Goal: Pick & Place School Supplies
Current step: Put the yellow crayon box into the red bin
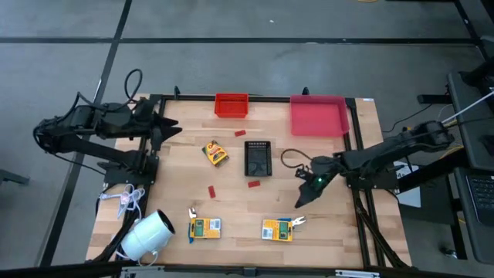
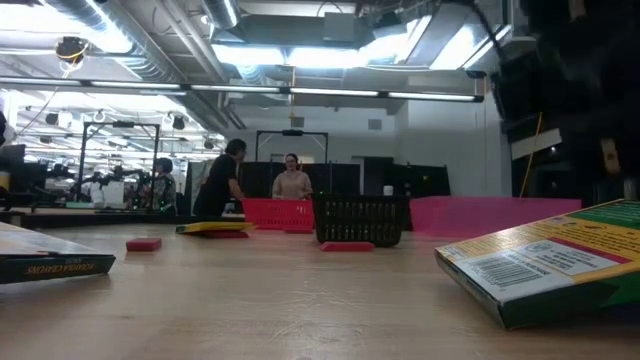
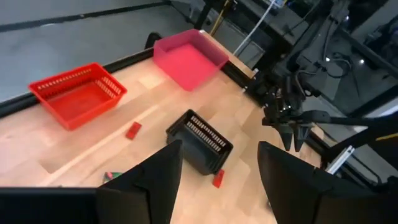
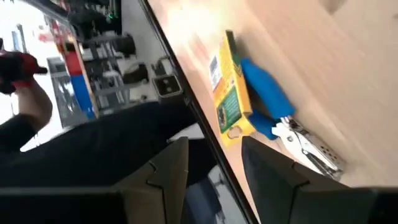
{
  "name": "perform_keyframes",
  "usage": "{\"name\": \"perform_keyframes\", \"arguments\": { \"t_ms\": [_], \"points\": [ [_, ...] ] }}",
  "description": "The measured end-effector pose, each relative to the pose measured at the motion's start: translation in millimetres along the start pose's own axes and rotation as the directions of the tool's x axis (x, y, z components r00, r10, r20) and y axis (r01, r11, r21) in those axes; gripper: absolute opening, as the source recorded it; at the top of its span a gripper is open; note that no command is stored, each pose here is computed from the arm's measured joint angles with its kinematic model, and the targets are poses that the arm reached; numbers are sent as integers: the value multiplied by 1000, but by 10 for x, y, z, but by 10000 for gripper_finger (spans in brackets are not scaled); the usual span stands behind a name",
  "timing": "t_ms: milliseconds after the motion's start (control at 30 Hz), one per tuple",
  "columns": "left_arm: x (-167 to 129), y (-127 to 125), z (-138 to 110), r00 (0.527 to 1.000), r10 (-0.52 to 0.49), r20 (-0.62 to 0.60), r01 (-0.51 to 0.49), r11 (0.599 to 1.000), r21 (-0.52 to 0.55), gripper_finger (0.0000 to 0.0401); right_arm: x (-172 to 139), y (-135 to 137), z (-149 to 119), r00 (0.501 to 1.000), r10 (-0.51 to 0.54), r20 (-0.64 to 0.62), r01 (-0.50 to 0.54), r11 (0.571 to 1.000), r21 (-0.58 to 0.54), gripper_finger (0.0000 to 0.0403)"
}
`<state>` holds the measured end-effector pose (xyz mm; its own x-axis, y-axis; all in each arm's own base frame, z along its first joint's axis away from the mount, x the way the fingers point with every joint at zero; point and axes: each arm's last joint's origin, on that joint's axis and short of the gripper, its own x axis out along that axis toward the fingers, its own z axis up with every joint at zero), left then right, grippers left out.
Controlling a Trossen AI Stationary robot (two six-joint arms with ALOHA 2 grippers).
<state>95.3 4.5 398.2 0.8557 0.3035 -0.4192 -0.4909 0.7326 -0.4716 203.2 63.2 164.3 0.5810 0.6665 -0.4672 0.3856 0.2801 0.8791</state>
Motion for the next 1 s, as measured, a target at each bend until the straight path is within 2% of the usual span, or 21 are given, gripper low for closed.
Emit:
{"name": "perform_keyframes", "arguments": {
  "t_ms": [233,433,633,1000],
  "points": [
    [124,-119,7,999,-35,-9,35,999,6,201,342,17,186,996,-25,-91,17,997,-81,155],
    [157,-153,22,999,-47,3,47,999,-23,203,580,-87,288,986,-96,-136,80,990,-115,155],
    [155,-165,36,998,-60,16,60,997,-43,199,720,-241,254,970,-156,-188,137,984,-112,155],
    [173,-174,31,998,-63,5,63,997,-36,198,814,-174,98,962,-125,-241,98,988,-120,155]
  ]
}}
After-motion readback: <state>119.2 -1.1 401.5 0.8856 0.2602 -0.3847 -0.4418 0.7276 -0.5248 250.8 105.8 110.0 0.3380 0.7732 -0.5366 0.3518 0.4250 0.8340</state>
